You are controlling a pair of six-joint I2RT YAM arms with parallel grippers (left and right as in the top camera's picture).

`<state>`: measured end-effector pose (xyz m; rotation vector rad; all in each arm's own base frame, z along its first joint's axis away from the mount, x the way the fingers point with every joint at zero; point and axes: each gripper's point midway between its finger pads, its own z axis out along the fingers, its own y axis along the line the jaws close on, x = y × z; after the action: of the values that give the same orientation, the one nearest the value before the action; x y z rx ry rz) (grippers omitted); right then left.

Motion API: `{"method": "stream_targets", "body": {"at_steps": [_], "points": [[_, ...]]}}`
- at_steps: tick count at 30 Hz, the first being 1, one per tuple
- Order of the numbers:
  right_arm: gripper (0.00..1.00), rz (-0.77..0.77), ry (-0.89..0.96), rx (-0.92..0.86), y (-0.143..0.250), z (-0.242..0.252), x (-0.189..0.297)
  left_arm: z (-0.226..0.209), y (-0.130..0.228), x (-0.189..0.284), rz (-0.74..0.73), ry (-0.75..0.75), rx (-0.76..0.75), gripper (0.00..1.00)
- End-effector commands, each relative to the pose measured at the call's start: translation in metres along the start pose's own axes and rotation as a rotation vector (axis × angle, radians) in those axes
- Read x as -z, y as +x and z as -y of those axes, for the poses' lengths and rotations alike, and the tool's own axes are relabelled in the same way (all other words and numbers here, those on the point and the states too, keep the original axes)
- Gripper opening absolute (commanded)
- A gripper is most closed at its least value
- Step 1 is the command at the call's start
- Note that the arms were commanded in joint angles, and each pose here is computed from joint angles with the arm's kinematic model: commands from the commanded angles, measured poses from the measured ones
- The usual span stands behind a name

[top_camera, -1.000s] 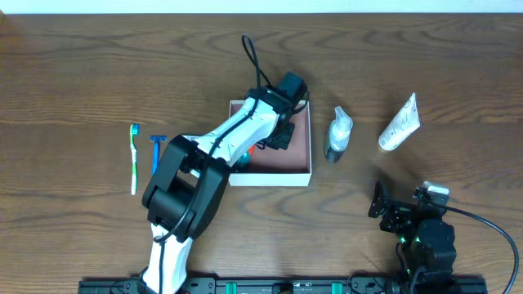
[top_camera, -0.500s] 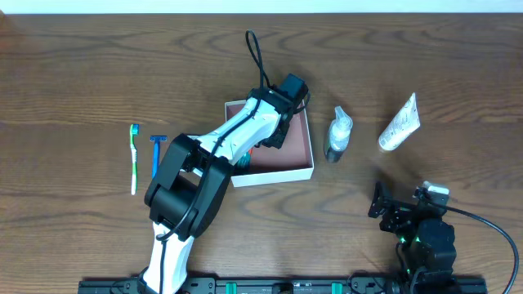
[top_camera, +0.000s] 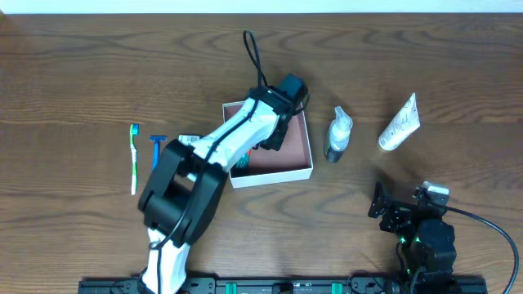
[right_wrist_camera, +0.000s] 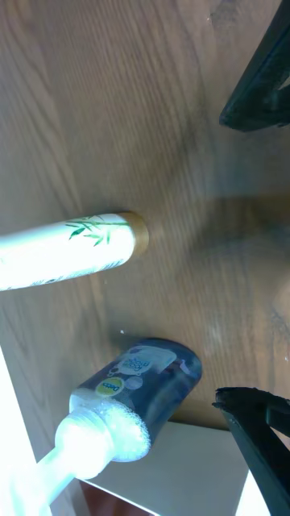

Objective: Pack container
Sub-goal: 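Lower the toothpaste into the box and open the left gripper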

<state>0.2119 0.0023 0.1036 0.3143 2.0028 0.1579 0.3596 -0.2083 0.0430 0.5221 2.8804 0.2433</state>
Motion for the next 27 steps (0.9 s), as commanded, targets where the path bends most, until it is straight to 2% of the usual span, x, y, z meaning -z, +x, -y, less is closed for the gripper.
{"method": "stream_targets", "body": {"at_steps": [1,10,16,27], "points": [[0.99,0.008,0.012,-0.012,-0.001,0.003,0.0,0.02,-0.003,0.033,0.052,0.111,0.016,0.24],[0.99,0.008,0.012,-0.012,-0.001,0.003,0.0,0.043,0.013,0.026,0.013,0.122,-0.004,0.25],[0.99,0.008,0.012,-0.012,-0.001,0.003,0.0,0.041,0.041,0.0,-0.054,0.099,0.006,0.24],[0.99,0.008,0.012,-0.012,-0.001,0.003,0.0,0.041,0.056,-0.033,-0.035,0.09,0.01,0.24]]}}
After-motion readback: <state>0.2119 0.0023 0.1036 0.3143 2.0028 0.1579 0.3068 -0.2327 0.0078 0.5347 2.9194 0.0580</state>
